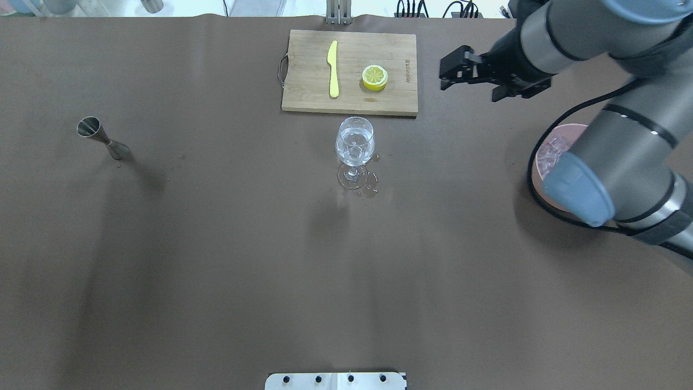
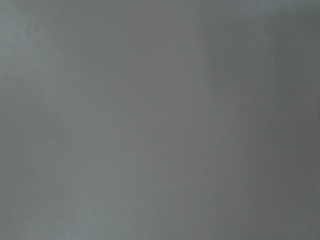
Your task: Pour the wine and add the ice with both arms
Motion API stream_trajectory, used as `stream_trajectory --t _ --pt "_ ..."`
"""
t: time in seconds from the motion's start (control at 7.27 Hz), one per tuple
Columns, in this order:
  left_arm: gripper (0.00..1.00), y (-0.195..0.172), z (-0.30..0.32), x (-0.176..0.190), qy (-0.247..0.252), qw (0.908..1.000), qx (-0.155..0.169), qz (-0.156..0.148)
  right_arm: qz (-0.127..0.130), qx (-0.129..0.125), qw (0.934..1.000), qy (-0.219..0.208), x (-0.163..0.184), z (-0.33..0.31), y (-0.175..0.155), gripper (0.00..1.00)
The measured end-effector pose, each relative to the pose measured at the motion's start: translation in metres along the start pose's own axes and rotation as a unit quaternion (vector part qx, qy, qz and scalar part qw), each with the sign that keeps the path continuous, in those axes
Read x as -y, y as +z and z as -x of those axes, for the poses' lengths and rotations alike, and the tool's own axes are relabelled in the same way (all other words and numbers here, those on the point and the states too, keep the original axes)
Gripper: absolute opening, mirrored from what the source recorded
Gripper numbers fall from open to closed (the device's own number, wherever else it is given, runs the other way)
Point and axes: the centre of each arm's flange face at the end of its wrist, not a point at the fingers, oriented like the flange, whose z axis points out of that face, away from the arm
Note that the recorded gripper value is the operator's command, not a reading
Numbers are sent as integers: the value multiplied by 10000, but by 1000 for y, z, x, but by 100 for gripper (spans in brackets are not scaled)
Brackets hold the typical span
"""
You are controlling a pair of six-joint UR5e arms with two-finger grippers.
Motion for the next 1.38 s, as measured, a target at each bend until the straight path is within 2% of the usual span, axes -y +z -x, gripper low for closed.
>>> stream_trajectory --t 0.14,0.28,0.55,0.83,1.1,1.38 --pt "98 0 0 0 -4 10000 0 1 91 -319 9989 -317 2 -66 -8 100" --pt "98 0 0 0 -6 10000 0 2 179 -694 9950 -701 4 -136 -13 100" --pt "98 0 0 0 -5 10000 0 0 495 -1355 9797 -1395 13 -282 -27 100" --pt "98 -1 -1 0 -1 10000 1 -5 1055 -1736 9696 -1367 3 -424 -22 100" --pt "98 -1 -1 0 2 10000 0 -8 1531 -1973 9641 -905 -20 -547 -12 100" --pt "98 -1 -1 0 5 10000 -5 -12 1612 -1986 9640 -726 -33 -582 -11 100"
